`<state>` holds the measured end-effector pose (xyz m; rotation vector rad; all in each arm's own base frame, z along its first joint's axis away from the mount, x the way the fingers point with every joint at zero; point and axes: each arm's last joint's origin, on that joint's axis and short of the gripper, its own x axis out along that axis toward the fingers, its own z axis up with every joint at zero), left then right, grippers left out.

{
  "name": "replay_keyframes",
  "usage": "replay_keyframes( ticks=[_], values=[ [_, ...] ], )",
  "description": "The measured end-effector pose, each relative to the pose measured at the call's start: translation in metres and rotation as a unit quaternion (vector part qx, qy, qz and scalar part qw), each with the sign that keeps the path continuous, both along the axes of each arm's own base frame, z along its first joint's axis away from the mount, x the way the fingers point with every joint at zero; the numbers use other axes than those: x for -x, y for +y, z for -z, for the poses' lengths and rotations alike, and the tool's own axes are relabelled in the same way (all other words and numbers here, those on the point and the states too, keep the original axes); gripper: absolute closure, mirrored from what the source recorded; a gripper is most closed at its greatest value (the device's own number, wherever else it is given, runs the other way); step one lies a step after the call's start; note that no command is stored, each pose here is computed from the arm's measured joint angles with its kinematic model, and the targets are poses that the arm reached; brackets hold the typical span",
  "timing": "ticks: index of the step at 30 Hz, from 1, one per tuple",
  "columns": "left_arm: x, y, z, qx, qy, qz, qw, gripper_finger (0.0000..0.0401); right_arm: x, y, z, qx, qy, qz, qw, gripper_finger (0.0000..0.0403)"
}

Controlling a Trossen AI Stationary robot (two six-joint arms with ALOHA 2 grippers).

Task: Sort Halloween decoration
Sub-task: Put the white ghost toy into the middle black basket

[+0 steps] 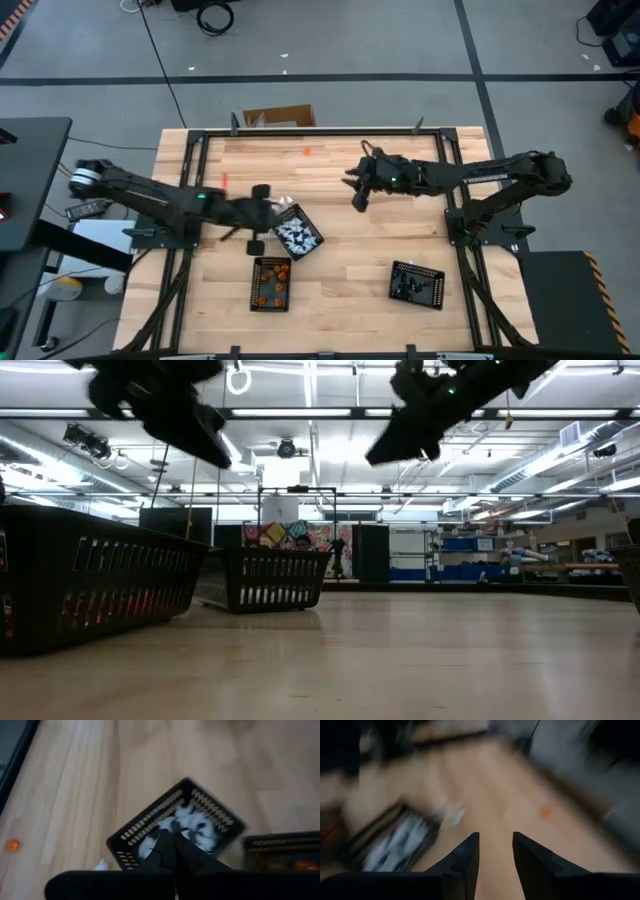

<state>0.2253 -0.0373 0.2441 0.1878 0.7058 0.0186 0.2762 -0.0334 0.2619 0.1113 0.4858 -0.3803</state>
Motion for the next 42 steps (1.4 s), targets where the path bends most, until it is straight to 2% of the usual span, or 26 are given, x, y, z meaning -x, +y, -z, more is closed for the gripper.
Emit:
replay_keyframes(
  ticks=[3, 7, 11, 14, 19, 21, 25, 30, 34, 36, 39, 42],
  values=[
    [0.026, 0.001, -0.001, 0.002, -0.047, 0.017, 0.999, 0.0401, 0.006, 0.006, 0.012, -0.104, 0.089, -0.022, 0.99, 0.0282],
    [0.046, 0.007, -0.001, -0.014, -0.136, 0.029, 0.99, 0.0401, 0.021, 0.017, 0.022, -0.217, 0.173, 0.016, 0.961, 0.0282],
    [0.054, 0.013, 0.013, -0.045, -0.184, 0.036, 0.981, 0.0401, 0.033, 0.026, 0.041, -0.361, 0.282, 0.049, 0.888, 0.0276],
    [0.057, 0.019, 0.027, -0.066, -0.183, 0.019, 0.981, 0.0401, 0.035, 0.03, 0.051, -0.422, 0.33, 0.064, 0.842, 0.0257],
    [0.061, 0.029, 0.038, -0.072, -0.17, -0.017, 0.983, 0.0401, 0.035, 0.034, 0.074, -0.487, 0.416, 0.094, 0.763, 0.0199],
    [0.061, 0.031, 0.039, -0.075, -0.168, -0.02, 0.983, 0.0401, 0.037, 0.037, 0.084, -0.511, 0.453, 0.11, 0.722, 0.0171],
    [0.064, 0.033, 0.042, -0.079, -0.162, -0.023, 0.983, 0.0401, 0.04, 0.042, 0.098, -0.507, 0.512, 0.133, 0.68, 0.0121],
    [0.067, 0.033, 0.047, -0.081, -0.152, -0.021, 0.985, 0.0401, 0.054, 0.043, 0.114, -0.508, 0.52, 0.137, 0.673, 0.0103],
    [0.068, 0.033, 0.047, -0.081, -0.153, -0.021, 0.985, 0.0401, 0.072, 0.045, 0.126, -0.532, 0.515, 0.169, 0.651, 0.0115],
    [0.067, 0.033, 0.045, -0.082, -0.158, -0.021, 0.984, 0.0401, 0.073, 0.048, 0.129, -0.545, 0.504, 0.167, 0.649, 0.0119],
    [0.067, 0.034, 0.045, -0.088, -0.157, -0.019, 0.983, 0.0401, 0.069, 0.053, 0.131, -0.554, 0.486, 0.161, 0.657, 0.012],
    [0.067, 0.034, 0.045, -0.089, -0.158, -0.019, 0.983, 0.0401, 0.066, 0.06, 0.131, -0.557, 0.488, 0.164, 0.652, 0.0116]
  ],
)
